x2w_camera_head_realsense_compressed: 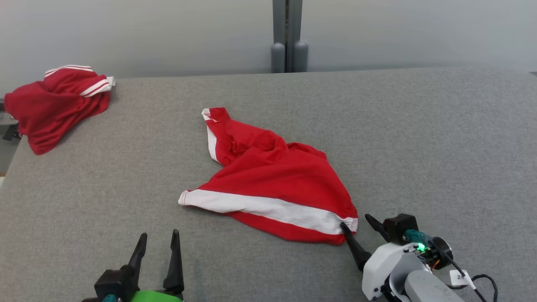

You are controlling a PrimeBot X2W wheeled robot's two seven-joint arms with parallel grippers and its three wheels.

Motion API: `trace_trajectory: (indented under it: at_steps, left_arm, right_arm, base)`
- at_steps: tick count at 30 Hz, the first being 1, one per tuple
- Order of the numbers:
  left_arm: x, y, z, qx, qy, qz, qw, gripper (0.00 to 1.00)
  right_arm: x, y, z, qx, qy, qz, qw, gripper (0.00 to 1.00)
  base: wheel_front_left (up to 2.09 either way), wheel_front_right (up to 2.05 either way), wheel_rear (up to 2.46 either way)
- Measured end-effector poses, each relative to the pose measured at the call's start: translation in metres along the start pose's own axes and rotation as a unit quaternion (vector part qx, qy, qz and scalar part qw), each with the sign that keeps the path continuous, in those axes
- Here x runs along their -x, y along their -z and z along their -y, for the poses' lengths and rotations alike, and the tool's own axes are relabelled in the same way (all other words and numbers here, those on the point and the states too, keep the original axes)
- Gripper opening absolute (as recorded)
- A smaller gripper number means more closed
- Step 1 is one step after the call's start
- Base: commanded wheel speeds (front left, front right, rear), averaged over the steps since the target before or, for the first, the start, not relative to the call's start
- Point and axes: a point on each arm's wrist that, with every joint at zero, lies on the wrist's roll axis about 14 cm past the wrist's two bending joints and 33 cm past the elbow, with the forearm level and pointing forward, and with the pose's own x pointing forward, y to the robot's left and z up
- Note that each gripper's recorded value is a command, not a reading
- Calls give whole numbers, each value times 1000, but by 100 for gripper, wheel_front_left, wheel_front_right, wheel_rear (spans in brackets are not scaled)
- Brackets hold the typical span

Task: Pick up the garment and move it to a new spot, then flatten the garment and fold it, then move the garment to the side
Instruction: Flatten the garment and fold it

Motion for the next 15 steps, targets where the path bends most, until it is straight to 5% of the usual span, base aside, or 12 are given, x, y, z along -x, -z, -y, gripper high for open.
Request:
trace_trajectory:
  at_steps: [10, 11, 13, 15]
  left_arm:
    - [-2, 3, -6, -6, -8, -6, 1000, 100]
    - [-2, 3, -6, -7, -8, -6, 1000, 100]
    - [-3, 4, -6, -8, -8, -7, 1000, 100]
    - [-4, 4, -6, -8, -7, -8, 1000, 100]
  right_arm:
    - [-10, 17, -21, -27, -34, -40, 998, 100]
    - [-11, 17, -24, -27, -38, -41, 998, 93]
    - [-12, 17, -29, -25, -47, -43, 998, 47]
    - [-13, 17, -30, -22, -52, -44, 997, 34]
  base:
    - [0, 0, 0]
    - [0, 0, 0]
    - [0, 0, 0]
    - [0, 0, 0]
